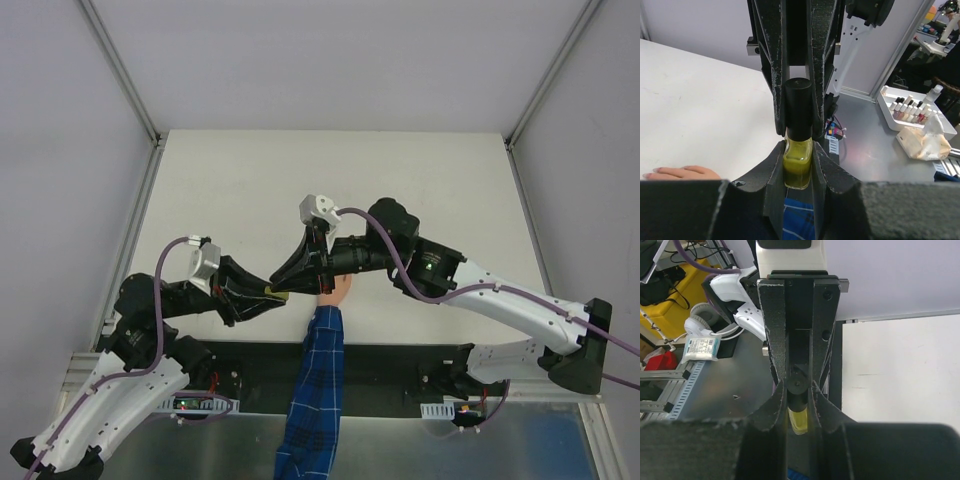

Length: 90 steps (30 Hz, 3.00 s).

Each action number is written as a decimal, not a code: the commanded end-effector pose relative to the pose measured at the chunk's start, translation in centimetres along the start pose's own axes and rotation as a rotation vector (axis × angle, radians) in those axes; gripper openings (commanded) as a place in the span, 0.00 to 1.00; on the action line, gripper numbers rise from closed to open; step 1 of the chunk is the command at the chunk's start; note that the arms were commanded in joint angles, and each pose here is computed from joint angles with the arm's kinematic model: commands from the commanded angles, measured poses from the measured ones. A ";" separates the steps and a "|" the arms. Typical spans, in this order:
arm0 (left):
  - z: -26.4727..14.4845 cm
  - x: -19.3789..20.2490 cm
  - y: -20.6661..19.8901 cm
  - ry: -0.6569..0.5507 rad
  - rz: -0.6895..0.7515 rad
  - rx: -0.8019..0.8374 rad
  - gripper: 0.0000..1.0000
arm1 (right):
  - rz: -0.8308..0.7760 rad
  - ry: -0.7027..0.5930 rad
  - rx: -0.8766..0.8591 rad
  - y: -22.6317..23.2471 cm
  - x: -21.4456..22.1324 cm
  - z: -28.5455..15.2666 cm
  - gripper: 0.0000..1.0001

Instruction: Paint the nails

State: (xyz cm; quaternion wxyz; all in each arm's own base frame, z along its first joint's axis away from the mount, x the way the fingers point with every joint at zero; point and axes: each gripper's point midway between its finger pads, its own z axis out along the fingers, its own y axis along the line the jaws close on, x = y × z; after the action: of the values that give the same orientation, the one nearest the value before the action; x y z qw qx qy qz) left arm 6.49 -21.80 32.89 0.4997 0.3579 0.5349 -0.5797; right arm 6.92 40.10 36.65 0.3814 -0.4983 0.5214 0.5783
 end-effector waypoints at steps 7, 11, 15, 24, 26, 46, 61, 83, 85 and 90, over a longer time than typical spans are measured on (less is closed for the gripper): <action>-0.2 -2.8 3.9 -0.027 0.198 -0.221 0.00 | 0.161 0.036 0.502 -6.3 0.7 -2.5 0.60; -0.5 -2.6 8.3 -0.014 0.199 -0.419 0.00 | 0.211 -0.014 0.781 -9.2 -0.6 -4.4 0.66; -0.6 -2.4 10.5 0.005 0.201 -0.504 0.00 | 0.273 -0.028 0.962 -10.5 -1.0 -4.7 0.66; -1.0 -2.7 11.9 -0.015 0.185 -0.582 0.00 | 0.221 -0.013 1.096 -12.0 -2.3 -2.7 0.55; -1.2 -2.5 12.1 -0.020 0.175 -0.594 0.00 | 0.223 -0.015 1.085 -11.9 -2.4 -2.1 0.49; 0.5 -2.2 -4.0 0.090 0.131 0.251 0.00 | 0.071 0.106 -0.152 1.2 1.9 -1.8 0.00; 1.3 -4.1 1.2 -0.003 0.143 -0.056 0.00 | 0.155 0.009 0.147 -1.8 -0.5 -2.3 0.38; -1.8 -4.6 10.4 -0.065 0.233 -0.576 0.00 | 0.269 -0.089 0.764 -8.8 -3.7 -2.7 0.71; -2.0 -4.4 10.6 -0.069 0.223 -0.589 0.00 | 0.254 -0.103 0.804 -9.4 -4.3 -2.3 0.70; -1.8 -4.2 10.7 -0.060 0.220 -0.585 0.00 | 0.225 -0.104 0.863 -9.9 -4.9 -1.4 0.68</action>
State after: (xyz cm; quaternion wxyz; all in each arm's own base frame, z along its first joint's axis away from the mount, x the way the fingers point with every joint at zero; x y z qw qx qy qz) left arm 17.41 -18.55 32.88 0.6436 0.2467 0.6322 -0.3539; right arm 16.65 40.84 36.80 0.4748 -0.2389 0.7531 0.3877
